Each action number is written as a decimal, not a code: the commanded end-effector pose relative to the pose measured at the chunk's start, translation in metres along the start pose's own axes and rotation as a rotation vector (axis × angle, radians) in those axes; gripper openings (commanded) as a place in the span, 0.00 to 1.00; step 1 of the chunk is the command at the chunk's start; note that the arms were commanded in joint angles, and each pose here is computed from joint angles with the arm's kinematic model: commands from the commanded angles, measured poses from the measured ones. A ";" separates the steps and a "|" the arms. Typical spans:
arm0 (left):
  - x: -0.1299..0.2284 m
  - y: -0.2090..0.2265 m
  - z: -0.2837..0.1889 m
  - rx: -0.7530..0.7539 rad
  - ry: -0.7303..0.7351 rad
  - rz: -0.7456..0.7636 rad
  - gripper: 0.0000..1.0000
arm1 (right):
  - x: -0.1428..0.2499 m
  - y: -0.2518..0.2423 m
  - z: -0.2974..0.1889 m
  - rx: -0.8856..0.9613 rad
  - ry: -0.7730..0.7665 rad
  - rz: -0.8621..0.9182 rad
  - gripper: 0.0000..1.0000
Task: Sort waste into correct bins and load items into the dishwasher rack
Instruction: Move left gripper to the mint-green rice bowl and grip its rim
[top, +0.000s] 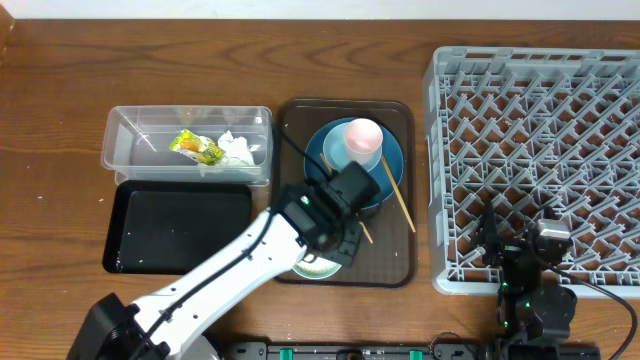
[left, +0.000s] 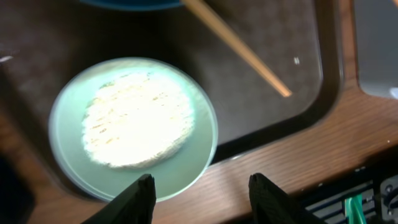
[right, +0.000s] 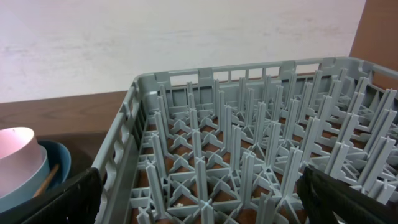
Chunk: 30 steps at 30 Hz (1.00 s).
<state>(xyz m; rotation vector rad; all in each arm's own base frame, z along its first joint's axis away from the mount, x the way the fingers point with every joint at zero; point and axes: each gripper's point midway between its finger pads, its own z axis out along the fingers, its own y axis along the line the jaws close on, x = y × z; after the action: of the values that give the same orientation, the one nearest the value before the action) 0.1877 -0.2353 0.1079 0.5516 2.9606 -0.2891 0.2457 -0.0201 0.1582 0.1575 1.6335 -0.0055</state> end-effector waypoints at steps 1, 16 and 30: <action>0.006 -0.009 0.010 0.008 -0.001 0.017 0.51 | 0.001 -0.003 0.000 0.014 0.002 0.007 0.99; 0.007 0.004 0.047 -0.049 -0.080 0.000 0.52 | 0.001 -0.003 0.000 0.014 0.002 0.007 0.99; -0.005 -0.001 0.063 -0.015 -0.150 -0.017 0.45 | 0.001 -0.003 0.000 0.014 0.002 0.008 0.99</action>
<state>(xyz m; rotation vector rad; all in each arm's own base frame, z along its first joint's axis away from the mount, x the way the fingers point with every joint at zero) 0.1949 -0.2540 0.0563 0.4987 2.8152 -0.3371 0.2457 -0.0200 0.1581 0.1572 1.6339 -0.0052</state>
